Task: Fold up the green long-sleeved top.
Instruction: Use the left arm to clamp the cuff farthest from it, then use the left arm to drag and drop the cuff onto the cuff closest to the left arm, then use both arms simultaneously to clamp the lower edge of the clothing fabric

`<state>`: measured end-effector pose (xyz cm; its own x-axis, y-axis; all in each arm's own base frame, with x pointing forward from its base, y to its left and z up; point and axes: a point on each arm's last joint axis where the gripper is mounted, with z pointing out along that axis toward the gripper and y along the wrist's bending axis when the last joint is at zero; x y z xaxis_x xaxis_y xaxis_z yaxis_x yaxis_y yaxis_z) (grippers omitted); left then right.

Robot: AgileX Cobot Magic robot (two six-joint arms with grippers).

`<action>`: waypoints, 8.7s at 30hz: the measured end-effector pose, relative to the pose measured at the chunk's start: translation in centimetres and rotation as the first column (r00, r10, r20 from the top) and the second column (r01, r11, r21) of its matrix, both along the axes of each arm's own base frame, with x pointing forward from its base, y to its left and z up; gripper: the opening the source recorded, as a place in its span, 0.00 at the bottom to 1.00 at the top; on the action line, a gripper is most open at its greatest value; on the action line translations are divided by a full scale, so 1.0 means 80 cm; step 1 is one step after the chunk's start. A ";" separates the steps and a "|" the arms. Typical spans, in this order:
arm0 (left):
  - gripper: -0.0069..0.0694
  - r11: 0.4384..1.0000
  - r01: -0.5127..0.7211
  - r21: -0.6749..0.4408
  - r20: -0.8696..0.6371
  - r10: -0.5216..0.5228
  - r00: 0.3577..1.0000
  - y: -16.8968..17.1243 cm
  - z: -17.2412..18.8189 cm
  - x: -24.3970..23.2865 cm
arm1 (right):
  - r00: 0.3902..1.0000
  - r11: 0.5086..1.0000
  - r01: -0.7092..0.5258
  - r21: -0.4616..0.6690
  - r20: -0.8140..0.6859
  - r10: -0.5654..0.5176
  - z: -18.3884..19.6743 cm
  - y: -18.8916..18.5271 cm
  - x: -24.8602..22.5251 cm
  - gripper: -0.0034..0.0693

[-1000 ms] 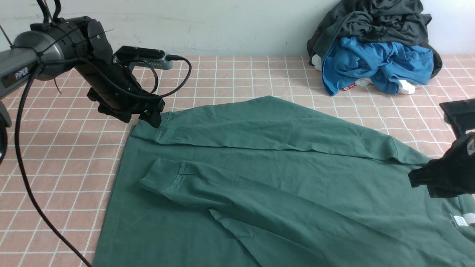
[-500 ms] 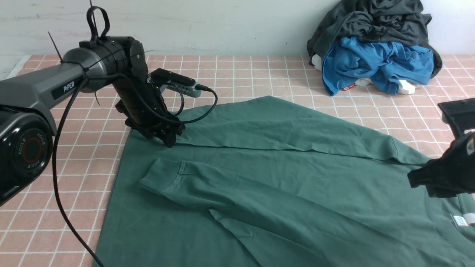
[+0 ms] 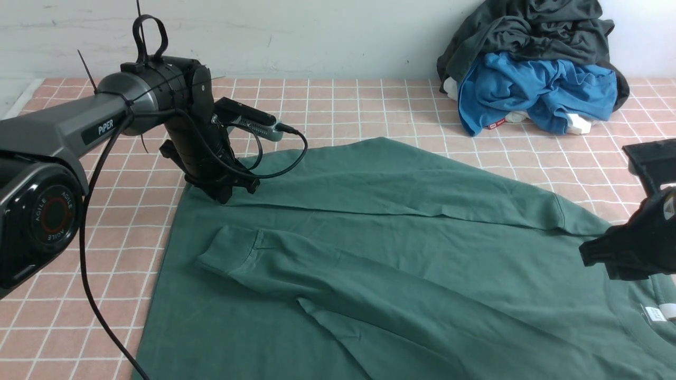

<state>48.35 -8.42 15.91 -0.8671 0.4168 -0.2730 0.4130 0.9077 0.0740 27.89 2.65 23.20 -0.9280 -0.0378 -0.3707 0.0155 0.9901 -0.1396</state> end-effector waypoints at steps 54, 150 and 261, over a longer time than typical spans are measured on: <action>0.31 0.992 -0.039 0.116 -0.283 0.071 0.957 -0.020 0.023 -0.242 | 0.821 0.791 -0.515 0.330 -0.074 0.566 0.059 0.116 -0.072 0.44; 0.19 0.742 0.628 0.235 -0.388 -0.521 0.760 -0.067 -0.001 -0.477 | 0.794 0.772 -0.608 0.188 0.141 0.591 0.148 0.088 -0.173 0.44; 0.10 0.722 0.650 0.236 -0.262 -0.597 0.759 -0.049 0.024 -0.482 | 0.179 0.138 -0.980 -0.146 -0.315 0.932 -0.101 0.080 -0.170 0.07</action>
